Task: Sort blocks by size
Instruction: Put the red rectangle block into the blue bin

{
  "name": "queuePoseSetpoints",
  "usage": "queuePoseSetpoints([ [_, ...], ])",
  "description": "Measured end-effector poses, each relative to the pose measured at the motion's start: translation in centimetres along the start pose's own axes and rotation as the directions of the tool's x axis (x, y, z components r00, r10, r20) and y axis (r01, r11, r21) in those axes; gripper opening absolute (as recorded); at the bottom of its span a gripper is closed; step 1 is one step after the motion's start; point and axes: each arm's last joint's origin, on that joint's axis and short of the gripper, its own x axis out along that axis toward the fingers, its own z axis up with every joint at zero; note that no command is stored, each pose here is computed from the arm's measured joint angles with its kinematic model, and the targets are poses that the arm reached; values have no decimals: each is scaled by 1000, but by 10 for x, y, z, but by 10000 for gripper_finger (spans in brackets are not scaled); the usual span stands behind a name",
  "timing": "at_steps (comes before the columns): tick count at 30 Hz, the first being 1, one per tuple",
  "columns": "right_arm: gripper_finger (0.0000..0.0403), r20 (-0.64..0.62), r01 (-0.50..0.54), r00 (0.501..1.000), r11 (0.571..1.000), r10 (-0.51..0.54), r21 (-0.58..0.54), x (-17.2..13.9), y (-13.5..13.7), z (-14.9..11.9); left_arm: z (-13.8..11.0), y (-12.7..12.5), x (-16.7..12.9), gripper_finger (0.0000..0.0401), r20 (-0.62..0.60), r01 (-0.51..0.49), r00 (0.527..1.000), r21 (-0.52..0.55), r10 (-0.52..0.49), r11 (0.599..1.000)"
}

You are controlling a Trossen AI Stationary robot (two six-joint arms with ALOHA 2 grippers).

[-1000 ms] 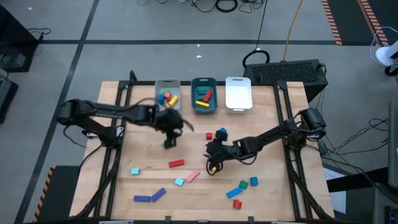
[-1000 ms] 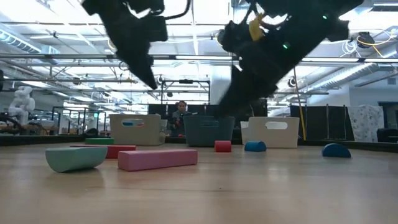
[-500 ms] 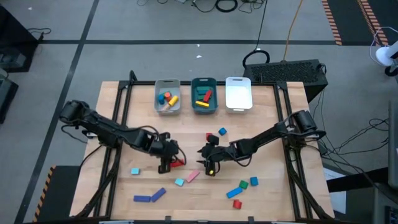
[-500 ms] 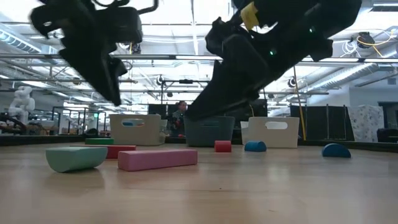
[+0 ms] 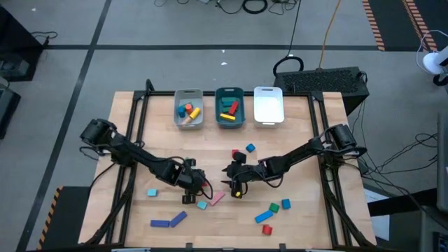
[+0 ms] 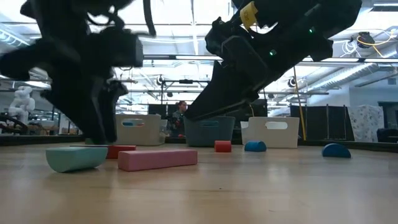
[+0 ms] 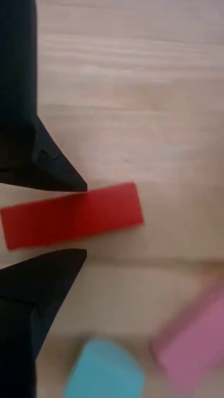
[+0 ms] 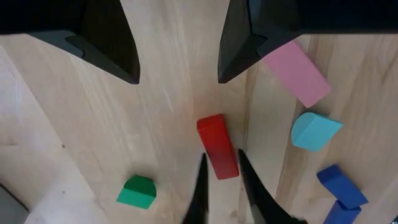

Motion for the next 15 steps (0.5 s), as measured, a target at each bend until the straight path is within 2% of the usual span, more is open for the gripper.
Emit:
queuePoseSetpoints([
  [10,201,-2,4,1000,1000,-4,0,0,0,0,-3,0,17,160,-35,-54,998,-17,54,998],
  [13,201,-7,5,1000,1000,-5,20,0,0,-1,-3,0,17,140,-29,-61,998,-16,60,998],
  [15,201,-27,12,1000,997,-10,73,0,-1,-3,-3,0,16,119,-26,-66,998,-16,65,998],
])
